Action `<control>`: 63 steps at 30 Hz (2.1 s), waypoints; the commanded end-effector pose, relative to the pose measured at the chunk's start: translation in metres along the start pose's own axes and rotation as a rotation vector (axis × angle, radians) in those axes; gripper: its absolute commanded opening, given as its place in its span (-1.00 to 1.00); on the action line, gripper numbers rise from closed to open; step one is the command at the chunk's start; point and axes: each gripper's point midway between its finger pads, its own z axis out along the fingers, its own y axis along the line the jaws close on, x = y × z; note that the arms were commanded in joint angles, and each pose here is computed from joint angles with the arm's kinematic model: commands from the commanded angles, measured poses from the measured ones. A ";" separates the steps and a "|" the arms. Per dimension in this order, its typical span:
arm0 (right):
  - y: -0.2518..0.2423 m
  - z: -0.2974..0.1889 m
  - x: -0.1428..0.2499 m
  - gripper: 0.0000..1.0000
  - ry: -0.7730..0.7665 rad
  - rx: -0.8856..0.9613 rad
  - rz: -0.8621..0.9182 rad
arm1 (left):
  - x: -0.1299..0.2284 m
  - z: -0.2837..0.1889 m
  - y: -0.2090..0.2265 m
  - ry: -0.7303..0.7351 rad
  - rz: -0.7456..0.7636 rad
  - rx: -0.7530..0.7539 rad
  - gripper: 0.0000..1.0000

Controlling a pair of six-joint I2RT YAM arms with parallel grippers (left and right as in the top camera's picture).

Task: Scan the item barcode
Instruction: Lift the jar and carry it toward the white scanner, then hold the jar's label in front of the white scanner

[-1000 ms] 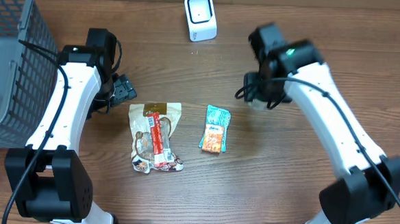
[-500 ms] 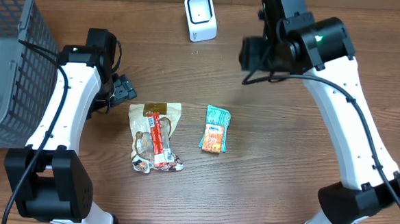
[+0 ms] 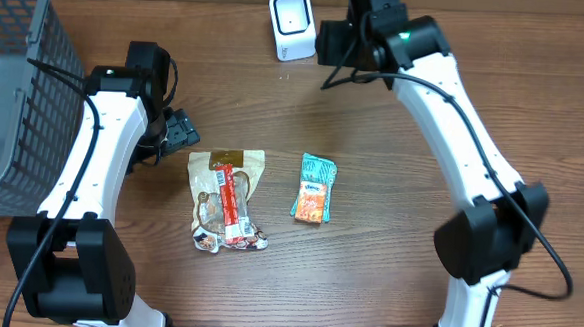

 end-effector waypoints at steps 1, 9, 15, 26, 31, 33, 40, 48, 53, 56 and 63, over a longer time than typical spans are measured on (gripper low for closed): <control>0.006 0.023 -0.010 -0.40 -0.045 -0.019 -0.004 | -0.005 -0.005 -0.001 -0.018 -0.007 0.006 0.99; 0.017 0.057 -0.044 -0.59 -0.204 -0.074 -0.006 | -0.005 -0.005 0.000 -0.018 -0.007 0.006 0.99; 0.031 0.052 -0.084 -0.88 -0.380 -0.136 -0.009 | -0.005 -0.005 -0.001 -0.018 -0.007 0.006 0.99; 0.041 0.092 -0.112 -0.93 -0.602 -0.211 -0.020 | -0.005 -0.005 0.000 -0.018 -0.007 0.006 0.99; 0.041 0.117 -0.114 -0.93 -0.697 -0.245 -0.016 | -0.005 -0.005 -0.001 -0.018 -0.007 0.006 1.00; 0.041 0.126 -0.114 -0.92 -0.739 -0.259 -0.017 | -0.005 -0.005 -0.001 -0.018 -0.007 0.006 0.99; 0.036 0.150 -0.105 -0.92 -0.788 -0.271 -0.015 | -0.005 -0.005 -0.001 -0.018 -0.007 0.006 0.99; 0.021 0.156 -0.105 -0.92 -0.818 -0.201 0.024 | -0.005 -0.005 -0.001 -0.018 -0.007 0.006 0.99; 0.020 0.160 -0.103 -0.92 -0.822 -0.233 0.089 | -0.005 -0.005 0.000 -0.018 -0.007 0.006 0.99; 0.018 0.164 -0.100 -0.92 -0.814 -0.242 0.114 | -0.005 -0.005 -0.001 -0.018 -0.007 0.006 0.99; 0.015 0.176 -0.092 -0.92 -0.809 -0.266 0.169 | -0.005 -0.005 0.000 -0.018 -0.007 0.006 0.99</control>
